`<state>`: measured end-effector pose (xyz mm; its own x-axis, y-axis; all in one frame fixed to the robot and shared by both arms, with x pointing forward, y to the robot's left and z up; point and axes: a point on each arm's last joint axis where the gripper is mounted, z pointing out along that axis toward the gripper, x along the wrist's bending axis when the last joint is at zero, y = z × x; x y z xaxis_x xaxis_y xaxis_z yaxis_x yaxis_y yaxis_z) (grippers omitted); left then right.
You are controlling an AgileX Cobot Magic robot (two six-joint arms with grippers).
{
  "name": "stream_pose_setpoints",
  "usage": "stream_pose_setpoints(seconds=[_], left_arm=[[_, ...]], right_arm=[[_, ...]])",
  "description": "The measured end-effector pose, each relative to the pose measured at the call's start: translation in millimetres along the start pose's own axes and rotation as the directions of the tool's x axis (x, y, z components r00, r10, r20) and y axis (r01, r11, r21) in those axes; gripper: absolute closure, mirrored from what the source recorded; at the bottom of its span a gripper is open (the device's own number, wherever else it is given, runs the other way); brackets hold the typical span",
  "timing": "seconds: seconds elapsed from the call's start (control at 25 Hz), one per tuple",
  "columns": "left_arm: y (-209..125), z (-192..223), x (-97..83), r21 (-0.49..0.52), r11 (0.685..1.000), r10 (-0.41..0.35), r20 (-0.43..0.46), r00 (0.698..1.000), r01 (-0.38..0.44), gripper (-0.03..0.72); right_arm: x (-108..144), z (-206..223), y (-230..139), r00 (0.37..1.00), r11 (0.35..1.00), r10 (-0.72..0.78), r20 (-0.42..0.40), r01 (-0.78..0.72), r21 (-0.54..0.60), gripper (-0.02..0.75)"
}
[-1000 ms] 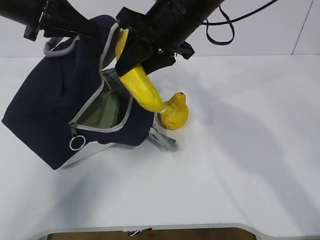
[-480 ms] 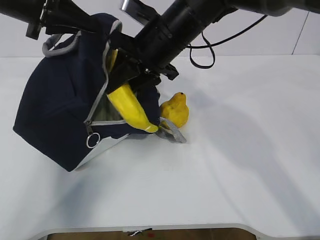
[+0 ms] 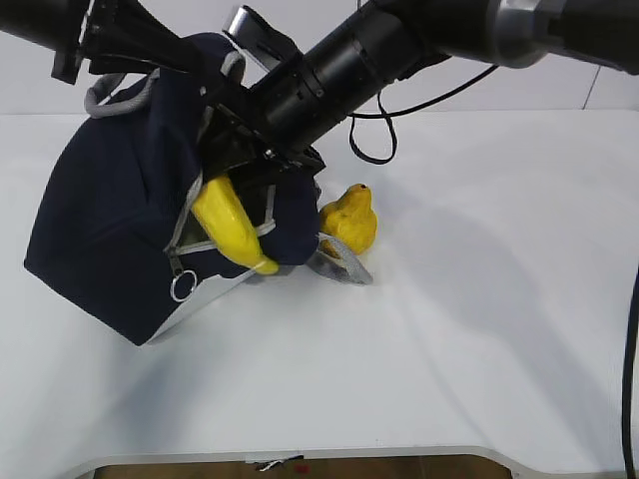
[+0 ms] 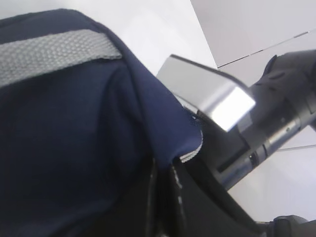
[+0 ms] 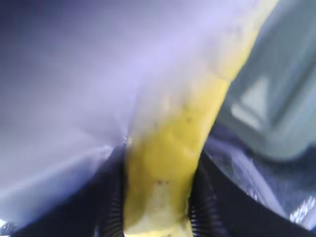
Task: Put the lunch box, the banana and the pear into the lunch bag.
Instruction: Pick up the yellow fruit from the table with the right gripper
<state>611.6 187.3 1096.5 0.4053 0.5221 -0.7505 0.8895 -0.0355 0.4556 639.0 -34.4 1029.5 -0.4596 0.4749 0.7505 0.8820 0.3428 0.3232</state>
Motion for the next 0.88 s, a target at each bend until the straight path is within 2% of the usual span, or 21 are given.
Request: stream_pose_setpoints(seconds=[0.28,0.88], left_arm=[[-1,0,-0.2,0.007,1.000,0.001,0.002,1.000,-0.001,0.680],[-2,0,0.4,0.018,1.000,0.005,-0.004,1.000,-0.005,0.680]], right_arm=[[7,-9,8,0.999,0.998,-0.053,0.000,0.053,-0.034,0.458],[-3,-1,12,1.000,0.998,-0.009,-0.001,0.009,-0.065,0.460]])
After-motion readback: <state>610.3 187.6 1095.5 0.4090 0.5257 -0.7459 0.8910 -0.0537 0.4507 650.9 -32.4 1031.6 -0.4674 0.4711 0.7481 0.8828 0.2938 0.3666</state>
